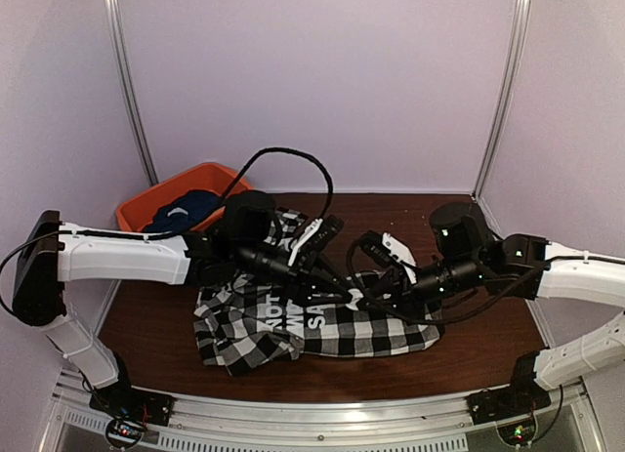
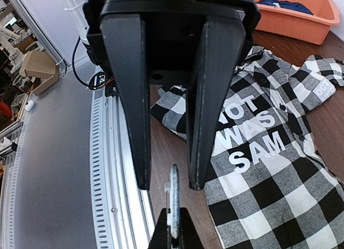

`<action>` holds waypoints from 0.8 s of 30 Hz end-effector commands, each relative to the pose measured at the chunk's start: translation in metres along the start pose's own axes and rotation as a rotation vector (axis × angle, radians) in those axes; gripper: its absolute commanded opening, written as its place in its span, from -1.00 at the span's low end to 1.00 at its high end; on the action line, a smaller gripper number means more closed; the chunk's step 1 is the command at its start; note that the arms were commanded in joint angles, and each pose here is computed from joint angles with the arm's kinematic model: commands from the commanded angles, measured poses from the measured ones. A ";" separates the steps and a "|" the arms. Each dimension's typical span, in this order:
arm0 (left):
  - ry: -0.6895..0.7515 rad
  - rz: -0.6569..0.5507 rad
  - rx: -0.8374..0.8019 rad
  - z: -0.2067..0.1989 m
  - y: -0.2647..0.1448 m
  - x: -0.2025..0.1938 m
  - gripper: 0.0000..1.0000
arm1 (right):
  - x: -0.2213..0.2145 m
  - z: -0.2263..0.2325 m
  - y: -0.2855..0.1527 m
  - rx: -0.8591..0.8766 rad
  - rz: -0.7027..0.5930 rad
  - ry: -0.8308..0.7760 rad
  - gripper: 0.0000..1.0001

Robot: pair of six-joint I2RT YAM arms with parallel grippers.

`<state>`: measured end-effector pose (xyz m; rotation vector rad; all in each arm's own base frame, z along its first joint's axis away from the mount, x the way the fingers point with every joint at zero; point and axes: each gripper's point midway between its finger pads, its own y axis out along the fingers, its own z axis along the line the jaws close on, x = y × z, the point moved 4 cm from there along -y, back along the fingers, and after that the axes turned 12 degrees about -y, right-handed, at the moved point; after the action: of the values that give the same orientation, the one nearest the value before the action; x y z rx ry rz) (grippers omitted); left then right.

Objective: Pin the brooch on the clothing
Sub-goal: Pass from the right arm to the left

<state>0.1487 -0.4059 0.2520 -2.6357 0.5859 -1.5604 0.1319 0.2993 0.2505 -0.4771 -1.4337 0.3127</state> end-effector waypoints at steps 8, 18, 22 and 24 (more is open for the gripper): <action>0.007 -0.002 -0.025 0.000 0.001 0.005 -0.80 | 0.003 -0.001 0.000 -0.023 0.005 -0.016 -1.00; -0.003 0.005 -0.039 0.000 0.003 0.004 -0.96 | 0.006 -0.004 -0.002 -0.051 -0.006 -0.022 -1.00; -0.004 0.002 -0.045 -0.001 0.003 0.005 -1.00 | 0.007 -0.006 -0.002 -0.062 -0.012 -0.021 -1.00; -0.004 0.000 -0.047 -0.001 0.003 0.005 -1.00 | 0.009 -0.007 -0.002 -0.073 -0.020 -0.020 -1.00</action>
<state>0.1483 -0.4067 0.2491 -2.6473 0.6102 -1.5439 0.1337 0.3004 0.2455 -0.5053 -1.4329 0.3164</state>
